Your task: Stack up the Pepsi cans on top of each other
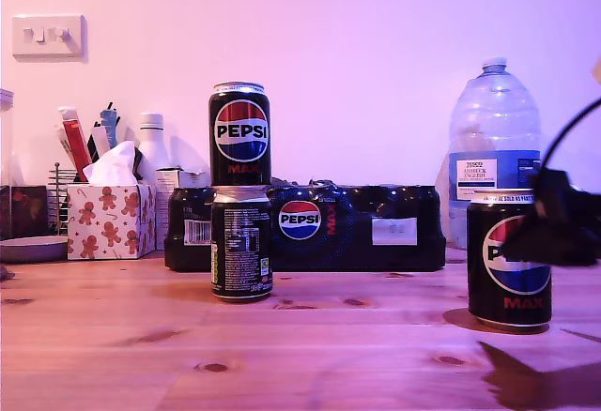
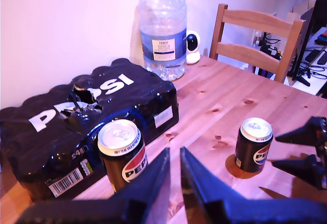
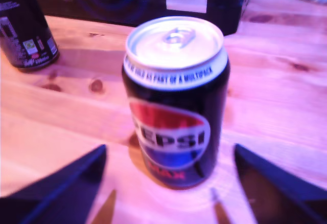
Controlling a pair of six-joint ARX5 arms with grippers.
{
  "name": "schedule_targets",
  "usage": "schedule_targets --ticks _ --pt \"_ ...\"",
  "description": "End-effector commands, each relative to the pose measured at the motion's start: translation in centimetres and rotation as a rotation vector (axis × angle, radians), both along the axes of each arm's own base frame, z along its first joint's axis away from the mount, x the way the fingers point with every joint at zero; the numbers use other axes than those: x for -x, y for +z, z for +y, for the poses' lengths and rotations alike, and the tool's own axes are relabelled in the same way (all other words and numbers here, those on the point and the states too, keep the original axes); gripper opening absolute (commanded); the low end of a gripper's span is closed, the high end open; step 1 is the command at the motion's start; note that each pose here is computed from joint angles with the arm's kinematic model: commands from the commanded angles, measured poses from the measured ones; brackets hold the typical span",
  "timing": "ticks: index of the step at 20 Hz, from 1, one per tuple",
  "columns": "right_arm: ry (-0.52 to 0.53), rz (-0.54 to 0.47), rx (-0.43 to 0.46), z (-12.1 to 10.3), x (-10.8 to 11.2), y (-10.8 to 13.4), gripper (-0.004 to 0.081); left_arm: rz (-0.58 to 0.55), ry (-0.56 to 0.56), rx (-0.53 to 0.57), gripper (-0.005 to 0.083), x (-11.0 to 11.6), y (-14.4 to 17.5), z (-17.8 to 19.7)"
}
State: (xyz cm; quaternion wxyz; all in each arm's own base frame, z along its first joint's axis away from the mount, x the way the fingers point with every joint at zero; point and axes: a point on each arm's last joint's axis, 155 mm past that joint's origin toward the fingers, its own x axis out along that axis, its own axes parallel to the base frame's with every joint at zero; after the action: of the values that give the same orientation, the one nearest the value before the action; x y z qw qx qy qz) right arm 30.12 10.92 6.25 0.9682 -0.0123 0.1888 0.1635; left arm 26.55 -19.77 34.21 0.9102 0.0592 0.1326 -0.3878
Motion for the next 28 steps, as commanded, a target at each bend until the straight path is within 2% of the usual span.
schedule_targets --ticks 1,3,9,14,19,25,26,28 --pt "-0.015 -0.008 -0.008 -0.1 -0.5 0.6 0.0791 -0.006 -0.01 0.003 0.0042 0.4 0.3 -0.1" --pt "-0.044 -0.006 -0.012 -0.4 -1.0 0.8 0.0791 -0.01 -0.016 0.005 0.0042 0.7 0.4 -0.2" --pt "-0.032 -0.061 -0.005 0.2 -2.6 2.0 0.0791 -0.038 -0.008 0.016 0.0042 2.0 0.0 0.6" --pt "-0.025 -0.065 0.04 0.6 -4.4 1.2 0.0791 -0.032 0.024 0.069 0.0042 2.3 -2.2 1.1" --pt "-0.076 -0.028 0.054 -1.1 -5.6 -1.3 0.079 0.004 0.034 0.103 0.0042 2.6 -4.9 1.1" --pt "-0.069 -0.023 0.044 -0.6 -6.7 -2.1 0.0784 0.013 0.015 0.101 0.0042 2.9 -5.2 0.7" --pt "-0.069 -0.026 0.044 -0.6 -6.9 -1.9 0.0761 0.013 0.013 0.101 0.0042 3.0 -5.2 0.6" --pt "-0.069 -0.038 0.041 -0.5 -7.3 -1.5 0.0664 0.019 0.013 0.098 0.0042 3.1 -5.4 0.6"
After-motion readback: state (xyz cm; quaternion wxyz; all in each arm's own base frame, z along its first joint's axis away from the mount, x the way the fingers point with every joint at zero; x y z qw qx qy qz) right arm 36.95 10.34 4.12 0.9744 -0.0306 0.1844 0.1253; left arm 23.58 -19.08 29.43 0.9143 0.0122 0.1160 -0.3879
